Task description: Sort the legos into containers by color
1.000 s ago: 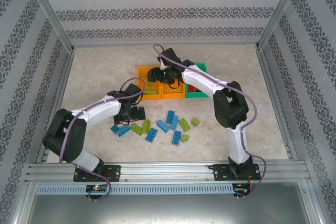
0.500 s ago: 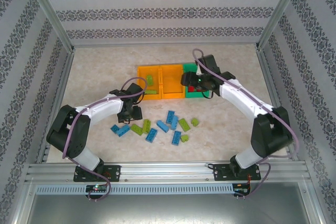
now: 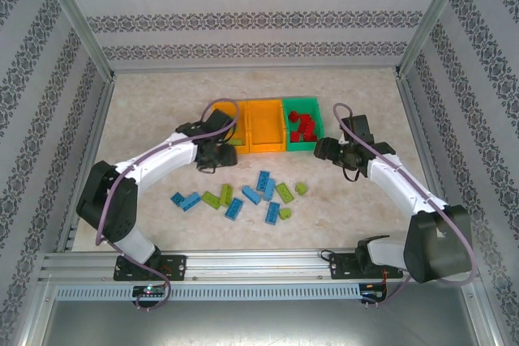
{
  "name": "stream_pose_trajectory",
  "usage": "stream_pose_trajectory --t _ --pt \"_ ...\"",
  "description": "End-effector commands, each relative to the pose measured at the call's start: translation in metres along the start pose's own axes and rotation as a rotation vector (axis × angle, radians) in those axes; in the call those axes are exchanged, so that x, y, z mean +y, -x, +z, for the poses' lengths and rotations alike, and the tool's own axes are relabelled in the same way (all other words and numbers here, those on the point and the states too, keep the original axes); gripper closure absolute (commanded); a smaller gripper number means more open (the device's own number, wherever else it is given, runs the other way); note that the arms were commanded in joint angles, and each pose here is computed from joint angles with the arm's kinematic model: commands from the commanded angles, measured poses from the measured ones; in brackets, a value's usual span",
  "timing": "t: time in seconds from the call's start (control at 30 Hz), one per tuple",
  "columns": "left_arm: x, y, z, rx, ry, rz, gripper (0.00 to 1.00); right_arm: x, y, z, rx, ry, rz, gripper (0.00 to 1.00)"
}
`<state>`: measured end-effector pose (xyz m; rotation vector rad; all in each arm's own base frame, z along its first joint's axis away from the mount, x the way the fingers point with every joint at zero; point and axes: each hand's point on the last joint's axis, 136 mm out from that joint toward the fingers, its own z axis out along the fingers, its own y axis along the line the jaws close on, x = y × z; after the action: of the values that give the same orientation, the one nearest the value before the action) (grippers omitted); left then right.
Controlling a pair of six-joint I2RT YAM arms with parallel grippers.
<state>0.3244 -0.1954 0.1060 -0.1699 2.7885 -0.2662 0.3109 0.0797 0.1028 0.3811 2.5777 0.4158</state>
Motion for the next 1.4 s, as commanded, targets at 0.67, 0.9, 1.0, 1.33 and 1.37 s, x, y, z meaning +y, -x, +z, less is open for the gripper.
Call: stream_pose_trajectory --t 0.67,0.9,1.0,1.33,1.37 --pt "-0.224 0.09 0.029 0.041 -0.47 0.154 0.43 -0.001 -0.117 0.002 0.139 0.057 -0.237 0.33" --pt "-0.223 0.101 0.039 0.037 -0.477 0.09 0.33 0.011 -0.123 0.008 0.146 0.065 -0.321 0.33" --pt "-0.222 0.103 0.043 0.042 -0.477 0.071 0.28 0.018 -0.124 0.01 0.152 0.086 -0.355 0.33" --pt "-0.221 0.105 0.017 0.021 -0.494 0.069 0.06 0.037 -0.122 0.025 0.188 0.068 -0.443 0.33" --pt "-0.219 0.105 0.014 0.014 -0.49 0.072 0.04 0.038 -0.121 0.026 0.187 0.061 -0.446 0.33"
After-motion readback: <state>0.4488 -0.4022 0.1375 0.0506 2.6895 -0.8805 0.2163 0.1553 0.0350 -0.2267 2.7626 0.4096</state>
